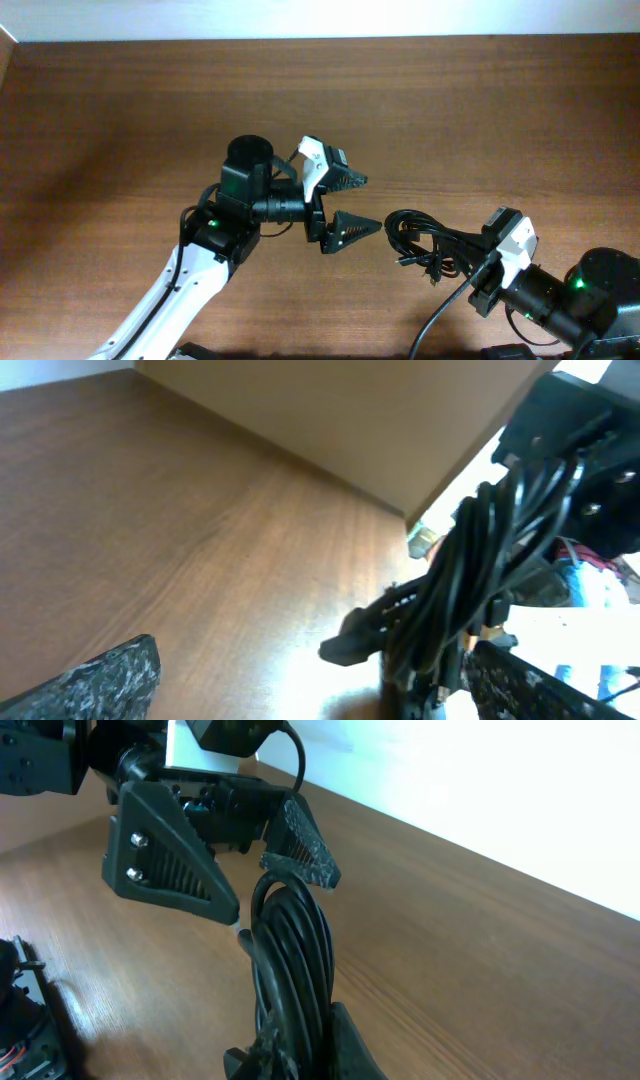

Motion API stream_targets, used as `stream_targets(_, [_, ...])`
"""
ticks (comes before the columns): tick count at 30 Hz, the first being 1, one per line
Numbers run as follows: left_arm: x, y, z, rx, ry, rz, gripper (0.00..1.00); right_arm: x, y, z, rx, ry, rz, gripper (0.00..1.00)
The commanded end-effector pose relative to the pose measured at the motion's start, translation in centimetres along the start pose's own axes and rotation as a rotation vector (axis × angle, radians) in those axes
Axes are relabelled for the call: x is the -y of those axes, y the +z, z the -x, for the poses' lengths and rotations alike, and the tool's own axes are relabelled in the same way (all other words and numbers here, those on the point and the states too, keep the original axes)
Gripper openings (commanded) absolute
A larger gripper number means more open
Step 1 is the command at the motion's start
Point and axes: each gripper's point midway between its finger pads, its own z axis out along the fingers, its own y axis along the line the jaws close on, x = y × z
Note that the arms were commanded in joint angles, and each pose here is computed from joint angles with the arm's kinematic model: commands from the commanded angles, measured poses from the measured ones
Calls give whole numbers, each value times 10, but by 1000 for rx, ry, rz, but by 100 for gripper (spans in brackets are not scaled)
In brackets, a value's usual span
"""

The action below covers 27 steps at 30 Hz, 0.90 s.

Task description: Untangle cables

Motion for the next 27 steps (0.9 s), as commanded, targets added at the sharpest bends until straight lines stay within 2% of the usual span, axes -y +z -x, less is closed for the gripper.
stream_targets(1, [13,-2,3,0,-6,-67,99,-6,-1,7,24,-13,34,4])
stream_targets(10, [16,-2,2,-2,-28,-85,99,-30,-4,14,67,-55,171,4])
stream_targets(11, [16,-2,2,-3,-28,-86,95,-30,-4,14,67,-55,174,4])
stream_targets(12, [18,-2,2,-4,-27,-97,84,-30,-4,14,67,-55,174,4])
stream_targets(13, [22,-2,2,-5,-24,-118,66,-30,-4,14,67,-55,174,4])
stream_targets(14, [28,-2,3,-4,-13,-149,57,-32,-4,15,69,-56,182,4])
stream_targets(15, [33,1,4,-5,3,-170,56,-38,-5,16,78,-69,218,4])
stream_targets(19, [60,16,8,2,93,-250,62,-43,-7,17,86,-78,249,4])
stream_targets(24, [71,22,5,-9,105,-284,52,-43,-7,17,87,-77,250,4])
stream_targets(25, [73,23,5,-11,106,-289,45,-43,-7,17,86,-77,250,4])
stream_targets(26, [72,23,5,-10,106,-287,25,-43,-7,17,86,-77,249,4])
stream_targets(27, [72,23,5,-10,106,-285,0,-43,-6,17,86,-77,248,4])
